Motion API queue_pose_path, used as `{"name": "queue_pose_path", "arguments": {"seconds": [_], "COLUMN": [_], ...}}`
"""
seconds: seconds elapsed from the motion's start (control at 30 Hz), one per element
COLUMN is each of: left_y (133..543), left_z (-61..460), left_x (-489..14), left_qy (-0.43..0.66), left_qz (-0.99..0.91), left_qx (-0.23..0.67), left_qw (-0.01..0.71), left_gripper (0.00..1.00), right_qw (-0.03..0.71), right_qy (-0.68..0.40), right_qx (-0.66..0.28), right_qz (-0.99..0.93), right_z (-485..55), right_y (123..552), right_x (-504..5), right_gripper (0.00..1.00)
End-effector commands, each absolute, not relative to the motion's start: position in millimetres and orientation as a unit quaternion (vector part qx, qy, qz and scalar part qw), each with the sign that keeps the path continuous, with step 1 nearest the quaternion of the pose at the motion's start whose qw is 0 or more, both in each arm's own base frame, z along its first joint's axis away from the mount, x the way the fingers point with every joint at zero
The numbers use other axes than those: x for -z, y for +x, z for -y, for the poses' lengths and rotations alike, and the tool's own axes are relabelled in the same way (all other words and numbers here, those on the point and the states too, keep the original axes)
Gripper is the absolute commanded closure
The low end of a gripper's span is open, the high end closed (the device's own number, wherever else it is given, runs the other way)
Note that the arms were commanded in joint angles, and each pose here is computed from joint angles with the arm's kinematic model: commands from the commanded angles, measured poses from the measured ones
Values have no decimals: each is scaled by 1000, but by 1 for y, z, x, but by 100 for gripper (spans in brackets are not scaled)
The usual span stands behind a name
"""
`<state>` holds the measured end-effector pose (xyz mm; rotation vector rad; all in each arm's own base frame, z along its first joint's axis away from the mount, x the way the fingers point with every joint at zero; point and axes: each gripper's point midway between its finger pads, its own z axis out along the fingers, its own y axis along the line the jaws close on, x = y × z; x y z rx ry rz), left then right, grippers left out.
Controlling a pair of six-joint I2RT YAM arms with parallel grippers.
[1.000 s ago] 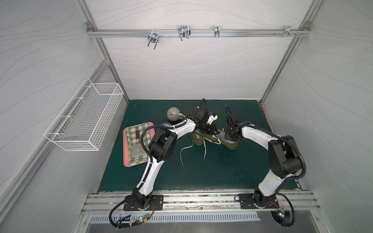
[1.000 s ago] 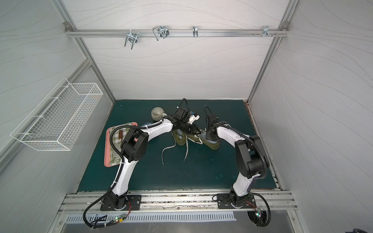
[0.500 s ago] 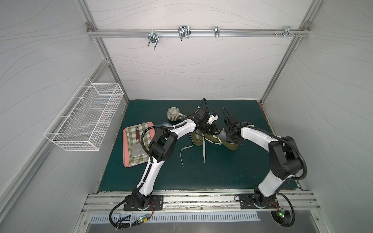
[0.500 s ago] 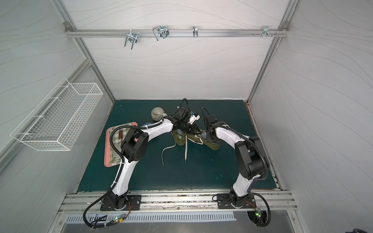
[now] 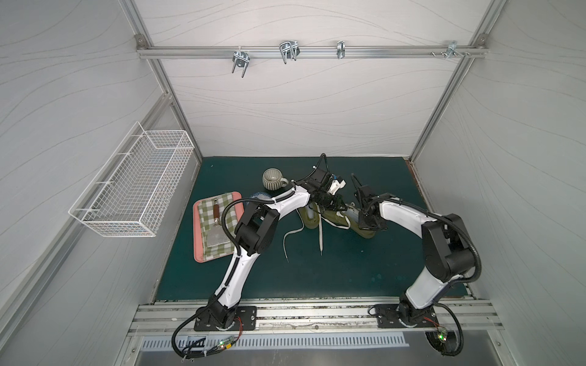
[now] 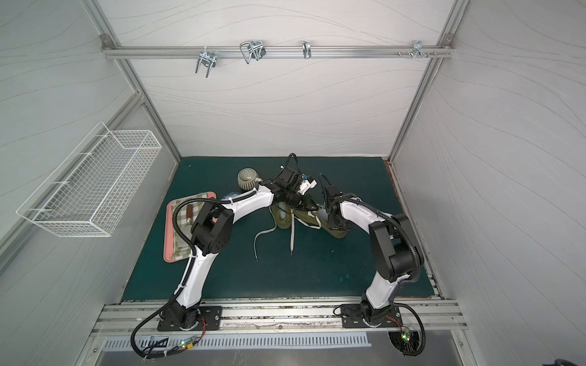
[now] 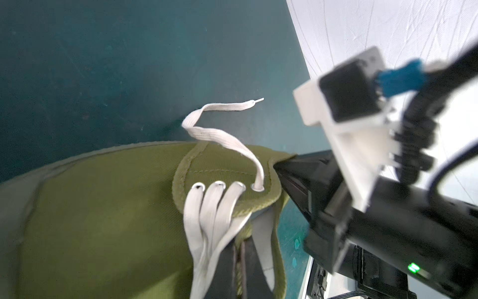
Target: Insert the insole into the shoe
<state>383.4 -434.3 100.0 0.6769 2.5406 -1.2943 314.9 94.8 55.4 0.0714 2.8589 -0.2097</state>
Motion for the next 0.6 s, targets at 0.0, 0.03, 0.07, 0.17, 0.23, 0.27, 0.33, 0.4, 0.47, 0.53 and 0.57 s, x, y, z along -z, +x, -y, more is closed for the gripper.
{"name": "queue_pose_path", "arguments": {"seconds": [0.0, 0.03, 0.07, 0.17, 0.23, 0.27, 0.33, 0.4, 0.47, 0.53, 0.57], "left_y": [394, 394, 395, 396, 395, 395, 394, 394, 393, 392, 392], "left_z": [447, 447, 448, 448, 448, 448, 448, 447, 445, 443, 442], "left_x": [-122, -122, -122, -122, -122, -122, -120, -119, -116, -114, -112], "left_qy": [252, 251, 251, 250, 251, 251, 252, 255, 259, 266, 269], "left_qz": [-842, -842, -842, -841, -841, -841, -842, -843, -847, -850, -851], "left_qx": [459, 459, 459, 460, 461, 461, 459, 456, 448, 438, 434], "left_qw": [133, 132, 133, 133, 133, 132, 130, 128, 125, 123, 123], "left_gripper": [100, 100, 100, 100, 100, 100, 100, 100, 100, 100, 100], "right_qw": [123, 121, 119, 95, 77, 70, 61, 63, 82, 109, 124], "right_qy": [15, 19, 21, 30, 38, 40, 46, 46, 44, 45, 45], "right_qx": [14, 3, -5, -18, -22, -21, -32, -37, -44, -43, -43], "right_qz": [-992, -992, -993, -995, -996, -997, -997, -996, -995, -992, -990], "right_z": [-114, -117, -119, -124, -124, -123, -125, -127, -127, -124, -123], "right_y": [291, 288, 286, 282, 283, 284, 287, 289, 291, 295, 298], "right_x": [-78, -78, -76, -55, -35, -28, -18, -22, -37, -57, -66], "right_gripper": [100, 100, 100, 100, 100, 100, 100, 100, 100, 100, 100]}}
